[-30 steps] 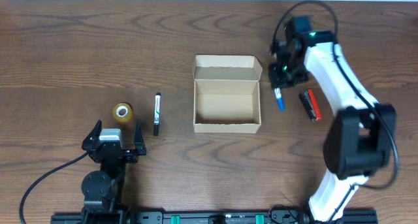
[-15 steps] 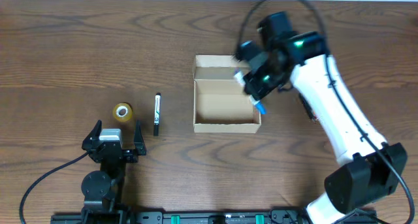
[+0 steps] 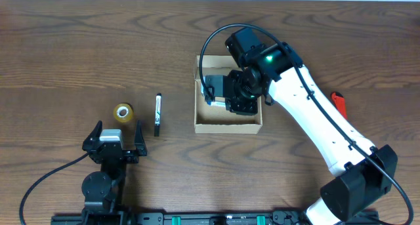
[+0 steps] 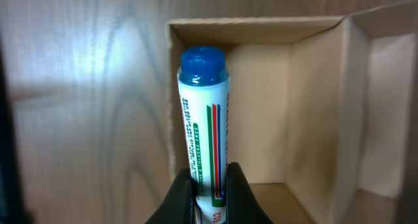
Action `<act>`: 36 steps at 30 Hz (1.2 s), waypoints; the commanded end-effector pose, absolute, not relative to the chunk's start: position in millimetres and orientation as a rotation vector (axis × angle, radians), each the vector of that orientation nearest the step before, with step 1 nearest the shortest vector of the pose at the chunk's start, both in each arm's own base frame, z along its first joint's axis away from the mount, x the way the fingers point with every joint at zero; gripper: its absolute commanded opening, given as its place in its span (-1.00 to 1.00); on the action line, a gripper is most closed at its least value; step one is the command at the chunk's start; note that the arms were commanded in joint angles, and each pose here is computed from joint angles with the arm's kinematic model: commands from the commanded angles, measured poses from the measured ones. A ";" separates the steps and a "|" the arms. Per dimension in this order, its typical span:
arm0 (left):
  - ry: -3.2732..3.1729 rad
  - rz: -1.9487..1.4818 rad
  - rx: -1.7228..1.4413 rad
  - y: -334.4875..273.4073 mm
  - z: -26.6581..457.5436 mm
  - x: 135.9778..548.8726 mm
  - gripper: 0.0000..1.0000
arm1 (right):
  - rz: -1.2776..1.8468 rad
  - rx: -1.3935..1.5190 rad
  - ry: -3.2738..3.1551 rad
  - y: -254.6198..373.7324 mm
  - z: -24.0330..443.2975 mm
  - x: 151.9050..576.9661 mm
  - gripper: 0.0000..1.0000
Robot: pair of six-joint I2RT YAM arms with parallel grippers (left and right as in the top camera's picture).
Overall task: Pack container
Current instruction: 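Lift the blue marker and lower it into the cardboard box, then open right gripper and withdraw toward the red stapler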
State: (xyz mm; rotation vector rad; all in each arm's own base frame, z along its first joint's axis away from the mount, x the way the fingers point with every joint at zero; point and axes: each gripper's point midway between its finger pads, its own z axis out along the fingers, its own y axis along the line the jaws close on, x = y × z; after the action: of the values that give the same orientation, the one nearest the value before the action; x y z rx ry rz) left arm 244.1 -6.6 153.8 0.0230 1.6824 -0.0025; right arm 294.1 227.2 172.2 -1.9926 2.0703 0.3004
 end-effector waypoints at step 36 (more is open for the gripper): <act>1.734 -0.015 0.019 -7.4 135.7 243.3 0.90 | 0.357 -2.182 2.393 202.9 9.1 309.6 0.37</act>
State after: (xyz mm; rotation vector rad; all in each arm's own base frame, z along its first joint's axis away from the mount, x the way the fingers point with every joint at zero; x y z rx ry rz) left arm 244.1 -6.6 153.9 0.0230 1.6821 -0.0025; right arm 309.9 203.8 10.3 -2.2083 2.3608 0.3538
